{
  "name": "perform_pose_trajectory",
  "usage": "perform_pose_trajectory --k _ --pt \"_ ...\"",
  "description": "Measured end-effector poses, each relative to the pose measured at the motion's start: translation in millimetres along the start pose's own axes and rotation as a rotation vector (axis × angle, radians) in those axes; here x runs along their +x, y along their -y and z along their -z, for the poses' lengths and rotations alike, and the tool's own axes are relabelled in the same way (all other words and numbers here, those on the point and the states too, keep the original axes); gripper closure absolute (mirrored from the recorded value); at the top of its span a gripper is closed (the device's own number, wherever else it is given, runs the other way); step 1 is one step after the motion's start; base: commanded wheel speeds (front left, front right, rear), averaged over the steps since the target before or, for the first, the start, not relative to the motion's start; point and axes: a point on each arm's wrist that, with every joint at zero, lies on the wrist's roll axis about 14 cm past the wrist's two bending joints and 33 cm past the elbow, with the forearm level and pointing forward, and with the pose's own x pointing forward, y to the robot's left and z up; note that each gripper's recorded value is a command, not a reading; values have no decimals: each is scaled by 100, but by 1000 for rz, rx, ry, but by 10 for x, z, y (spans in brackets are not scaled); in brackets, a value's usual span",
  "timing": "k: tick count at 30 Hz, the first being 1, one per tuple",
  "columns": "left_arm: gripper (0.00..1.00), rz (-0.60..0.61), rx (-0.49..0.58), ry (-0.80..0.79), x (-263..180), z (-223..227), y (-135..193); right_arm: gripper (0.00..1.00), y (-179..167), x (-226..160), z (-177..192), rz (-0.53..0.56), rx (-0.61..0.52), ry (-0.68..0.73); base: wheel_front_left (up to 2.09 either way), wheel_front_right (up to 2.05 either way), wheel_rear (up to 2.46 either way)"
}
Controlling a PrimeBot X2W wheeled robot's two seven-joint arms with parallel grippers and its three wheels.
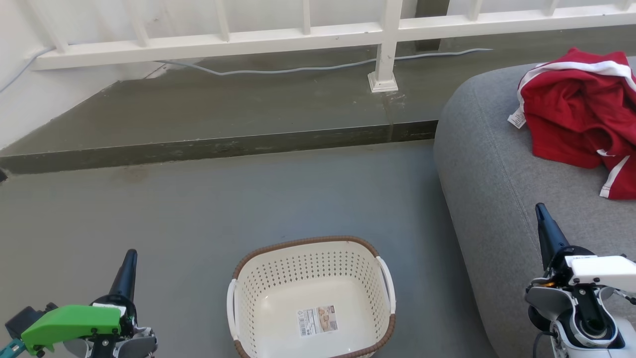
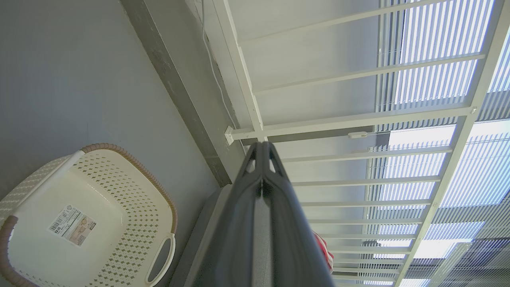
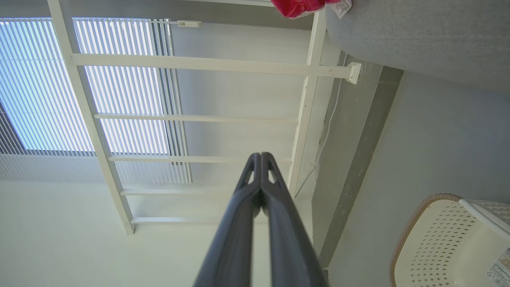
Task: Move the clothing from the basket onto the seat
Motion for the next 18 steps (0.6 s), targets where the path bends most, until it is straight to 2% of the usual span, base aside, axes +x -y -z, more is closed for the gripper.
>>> perform_pose_trajectory --k 10,18 --pt "100 30 -104 -3 33 -17 58 100 -47 17 -43 -23 117 1 0 0 0" --pt "100 30 -116 2 41 -33 60 100 -74 38 -55 -31 124 5 0 0 0"
